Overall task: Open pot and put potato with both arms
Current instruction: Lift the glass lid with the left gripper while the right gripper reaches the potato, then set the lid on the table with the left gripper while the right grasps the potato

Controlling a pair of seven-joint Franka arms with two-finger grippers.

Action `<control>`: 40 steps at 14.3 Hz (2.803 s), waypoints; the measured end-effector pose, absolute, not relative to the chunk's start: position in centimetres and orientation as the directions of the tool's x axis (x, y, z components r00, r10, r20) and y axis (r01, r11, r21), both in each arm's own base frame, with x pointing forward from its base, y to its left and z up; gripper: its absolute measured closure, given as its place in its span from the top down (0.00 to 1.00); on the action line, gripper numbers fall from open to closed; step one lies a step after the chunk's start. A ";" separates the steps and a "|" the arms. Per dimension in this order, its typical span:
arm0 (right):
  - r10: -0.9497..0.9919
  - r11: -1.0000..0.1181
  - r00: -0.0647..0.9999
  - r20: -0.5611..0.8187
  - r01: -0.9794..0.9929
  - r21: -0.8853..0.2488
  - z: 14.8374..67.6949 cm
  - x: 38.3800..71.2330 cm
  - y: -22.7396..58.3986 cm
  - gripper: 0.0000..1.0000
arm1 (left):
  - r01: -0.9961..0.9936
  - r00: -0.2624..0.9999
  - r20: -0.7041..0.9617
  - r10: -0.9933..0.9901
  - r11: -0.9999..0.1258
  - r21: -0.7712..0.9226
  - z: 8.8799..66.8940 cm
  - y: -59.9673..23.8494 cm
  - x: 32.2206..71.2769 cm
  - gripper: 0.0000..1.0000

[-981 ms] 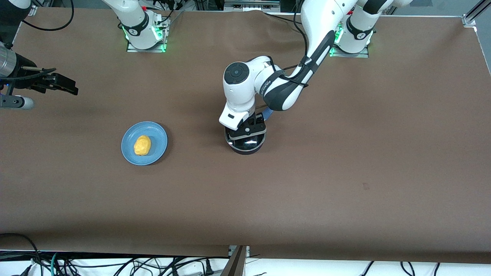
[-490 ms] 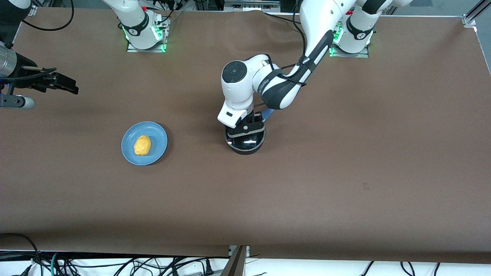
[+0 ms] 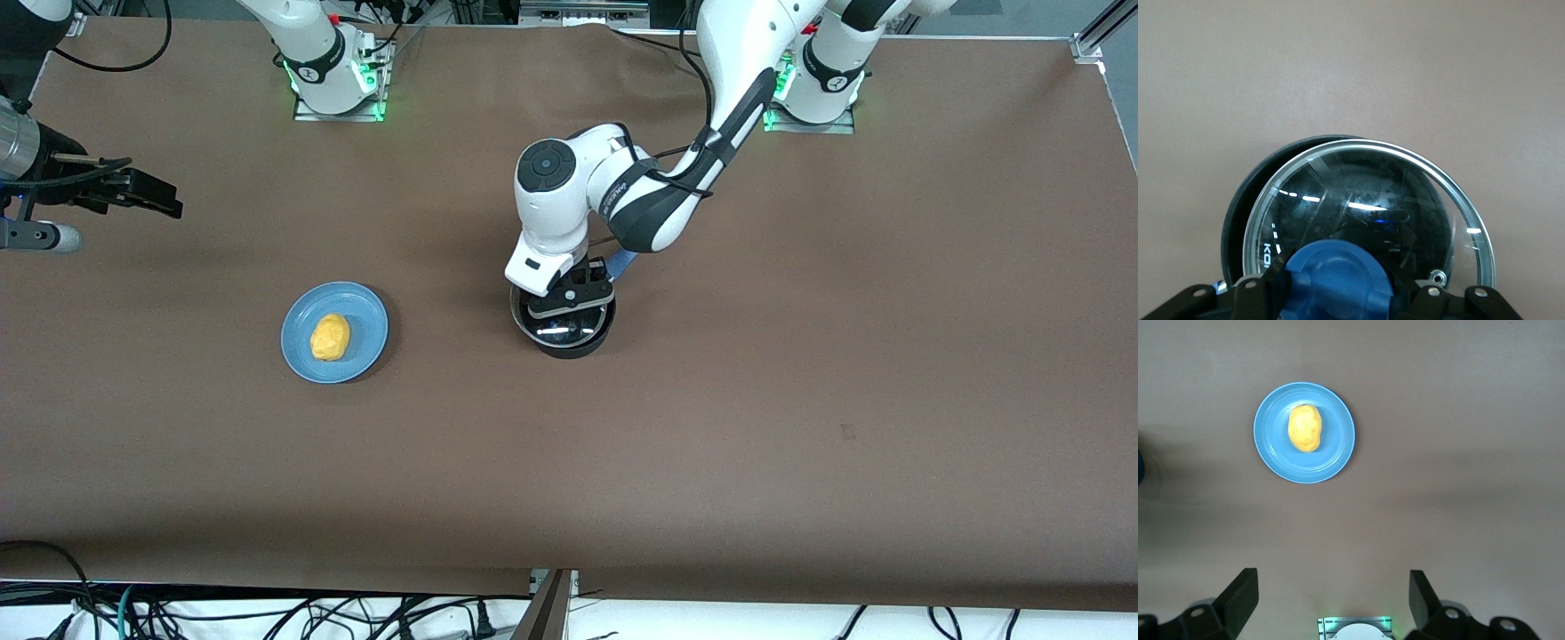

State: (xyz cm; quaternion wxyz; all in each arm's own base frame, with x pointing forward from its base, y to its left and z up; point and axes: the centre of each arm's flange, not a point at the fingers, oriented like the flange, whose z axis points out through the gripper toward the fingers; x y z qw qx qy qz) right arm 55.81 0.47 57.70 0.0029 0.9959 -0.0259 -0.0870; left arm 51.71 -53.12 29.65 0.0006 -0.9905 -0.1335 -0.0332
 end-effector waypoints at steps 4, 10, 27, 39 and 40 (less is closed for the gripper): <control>-0.041 -0.999 0.976 -0.212 -0.040 0.012 53.2 57.8 1.1 1.00 | 0.213 0.976 0.033 0.214 -0.977 0.021 34.5 -50.0 53.8 0.57; -0.020 -1.000 0.988 -0.152 -0.017 0.016 38.9 62.0 5.6 1.00 | -0.009 1.000 0.009 -0.009 -0.999 -0.042 35.5 -33.4 63.4 0.58; 0.009 -1.000 0.995 -0.100 0.009 0.002 20.5 61.3 8.2 1.00 | -0.319 0.946 0.042 -0.323 -0.945 -0.076 21.0 -5.1 63.7 0.72; -0.054 -0.996 0.968 -0.247 -0.068 -0.051 32.3 63.3 12.8 0.65 | -0.072 0.991 -0.106 -0.079 -0.995 0.068 48.7 -7.4 64.3 1.00; -0.095 -0.990 0.959 -0.268 -0.119 -0.074 34.4 63.2 14.7 0.65 | -0.056 0.990 -0.122 -0.064 -0.996 0.068 51.0 -7.3 63.4 1.00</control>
